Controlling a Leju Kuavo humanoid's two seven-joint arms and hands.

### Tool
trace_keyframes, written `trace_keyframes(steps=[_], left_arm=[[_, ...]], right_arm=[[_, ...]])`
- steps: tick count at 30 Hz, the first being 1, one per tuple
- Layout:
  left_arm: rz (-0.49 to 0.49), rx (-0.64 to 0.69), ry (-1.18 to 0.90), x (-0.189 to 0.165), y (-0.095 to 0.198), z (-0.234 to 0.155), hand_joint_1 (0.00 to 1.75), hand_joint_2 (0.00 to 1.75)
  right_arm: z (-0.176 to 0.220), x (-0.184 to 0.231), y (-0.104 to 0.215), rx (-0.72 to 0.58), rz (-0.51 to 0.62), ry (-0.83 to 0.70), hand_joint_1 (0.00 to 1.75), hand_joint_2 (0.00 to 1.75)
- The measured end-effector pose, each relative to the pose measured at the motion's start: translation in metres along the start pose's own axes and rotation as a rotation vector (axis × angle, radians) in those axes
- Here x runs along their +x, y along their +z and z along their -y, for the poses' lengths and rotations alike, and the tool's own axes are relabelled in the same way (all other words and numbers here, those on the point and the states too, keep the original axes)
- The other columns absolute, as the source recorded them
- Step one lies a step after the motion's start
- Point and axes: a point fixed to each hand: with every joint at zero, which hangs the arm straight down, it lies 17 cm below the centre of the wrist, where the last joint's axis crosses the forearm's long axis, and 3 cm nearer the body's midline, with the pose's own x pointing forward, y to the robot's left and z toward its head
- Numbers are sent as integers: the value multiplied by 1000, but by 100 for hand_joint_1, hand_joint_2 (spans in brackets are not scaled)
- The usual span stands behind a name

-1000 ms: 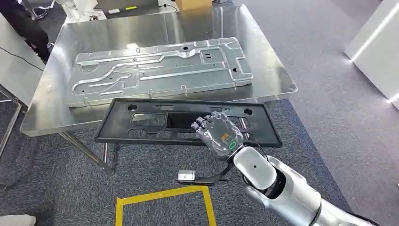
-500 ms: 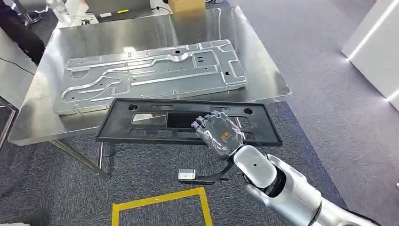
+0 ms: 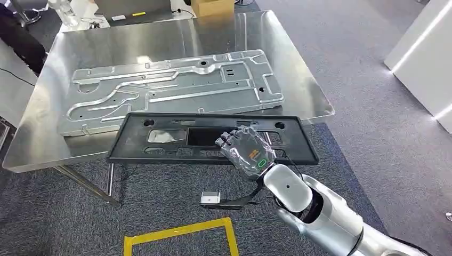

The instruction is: Take the parts from the cabinet and place them on the table.

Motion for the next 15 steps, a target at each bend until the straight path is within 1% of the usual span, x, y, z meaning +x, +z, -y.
trace_keyframes(steps=[2, 6, 15], left_arm=[[-1, 0, 0, -1, 0, 0, 0, 175], [-1, -1, 0, -1, 0, 0, 0, 175], [10, -6, 1, 4, 0, 3, 0, 175]], right_arm=[[2, -2, -1, -4, -1, 4, 175, 175], [-6, 1, 1, 13, 1, -1, 175, 175], [-3, -4, -2, 17, 8, 21, 175, 175]])
